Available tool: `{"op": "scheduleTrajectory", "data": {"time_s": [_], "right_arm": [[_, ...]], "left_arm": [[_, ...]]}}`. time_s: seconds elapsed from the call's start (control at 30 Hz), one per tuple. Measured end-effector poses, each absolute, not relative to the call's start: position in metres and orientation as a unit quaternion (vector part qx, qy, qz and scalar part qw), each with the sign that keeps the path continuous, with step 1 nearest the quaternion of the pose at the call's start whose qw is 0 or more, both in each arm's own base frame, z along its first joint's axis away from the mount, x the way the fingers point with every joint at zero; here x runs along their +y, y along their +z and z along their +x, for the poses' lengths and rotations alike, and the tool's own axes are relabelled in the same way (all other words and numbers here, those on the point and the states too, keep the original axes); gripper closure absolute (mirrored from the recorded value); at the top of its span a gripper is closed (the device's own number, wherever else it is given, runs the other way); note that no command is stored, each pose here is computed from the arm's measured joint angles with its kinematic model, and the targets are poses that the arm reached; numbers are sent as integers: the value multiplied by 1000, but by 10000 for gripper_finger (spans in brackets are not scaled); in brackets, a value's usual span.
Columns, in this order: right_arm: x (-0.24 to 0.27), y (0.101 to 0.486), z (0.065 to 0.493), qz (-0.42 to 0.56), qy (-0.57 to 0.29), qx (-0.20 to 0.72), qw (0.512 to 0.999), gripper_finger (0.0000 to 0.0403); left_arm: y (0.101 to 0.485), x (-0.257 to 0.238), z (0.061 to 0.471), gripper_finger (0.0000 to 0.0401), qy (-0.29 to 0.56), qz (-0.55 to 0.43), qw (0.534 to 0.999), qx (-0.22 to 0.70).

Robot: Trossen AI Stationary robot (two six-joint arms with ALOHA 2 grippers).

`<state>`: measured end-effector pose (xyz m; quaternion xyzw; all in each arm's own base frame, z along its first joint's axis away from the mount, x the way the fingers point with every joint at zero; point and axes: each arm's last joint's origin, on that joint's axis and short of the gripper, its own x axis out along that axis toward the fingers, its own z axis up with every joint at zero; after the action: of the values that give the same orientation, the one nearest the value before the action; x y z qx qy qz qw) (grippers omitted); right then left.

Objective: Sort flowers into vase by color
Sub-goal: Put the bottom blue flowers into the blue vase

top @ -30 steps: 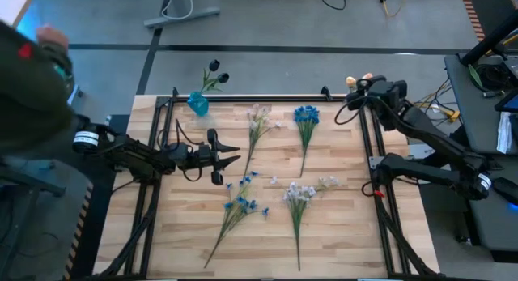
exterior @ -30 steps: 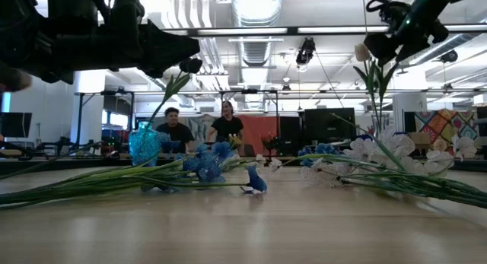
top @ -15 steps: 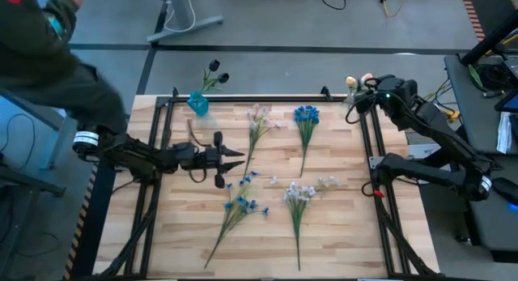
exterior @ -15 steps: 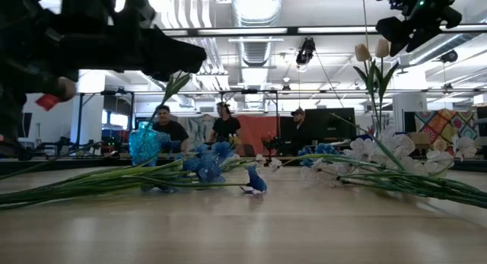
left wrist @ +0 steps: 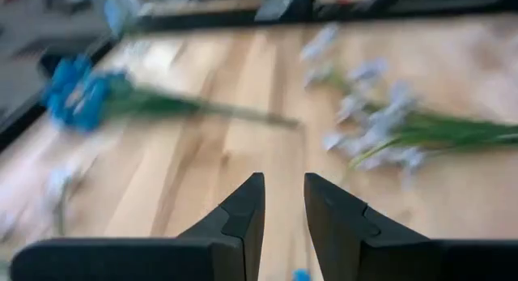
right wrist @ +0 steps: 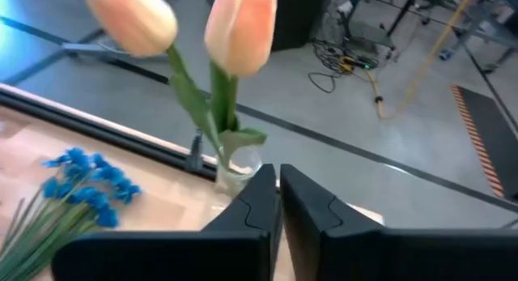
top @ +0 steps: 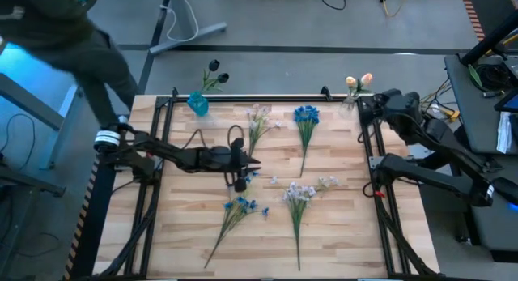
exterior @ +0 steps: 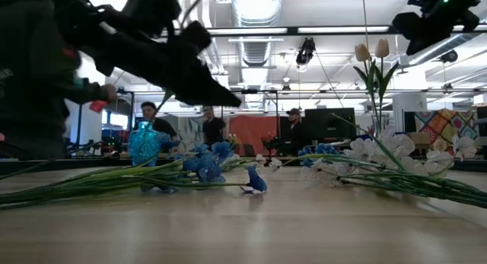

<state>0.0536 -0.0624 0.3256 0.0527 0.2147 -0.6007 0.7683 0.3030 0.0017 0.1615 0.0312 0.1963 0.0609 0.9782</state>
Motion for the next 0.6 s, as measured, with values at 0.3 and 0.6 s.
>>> {"op": "scheduleTrajectory", "data": {"time_s": [0.3,0.6], "right_arm": [[-51,300,52,58,-563,204,799,390],[-48,298,57,50,-532,184,825,390]], "left_arm": [[156,1,314,326,106,4,951,292],[164,-39,284,326,84,-51,912,398]]}}
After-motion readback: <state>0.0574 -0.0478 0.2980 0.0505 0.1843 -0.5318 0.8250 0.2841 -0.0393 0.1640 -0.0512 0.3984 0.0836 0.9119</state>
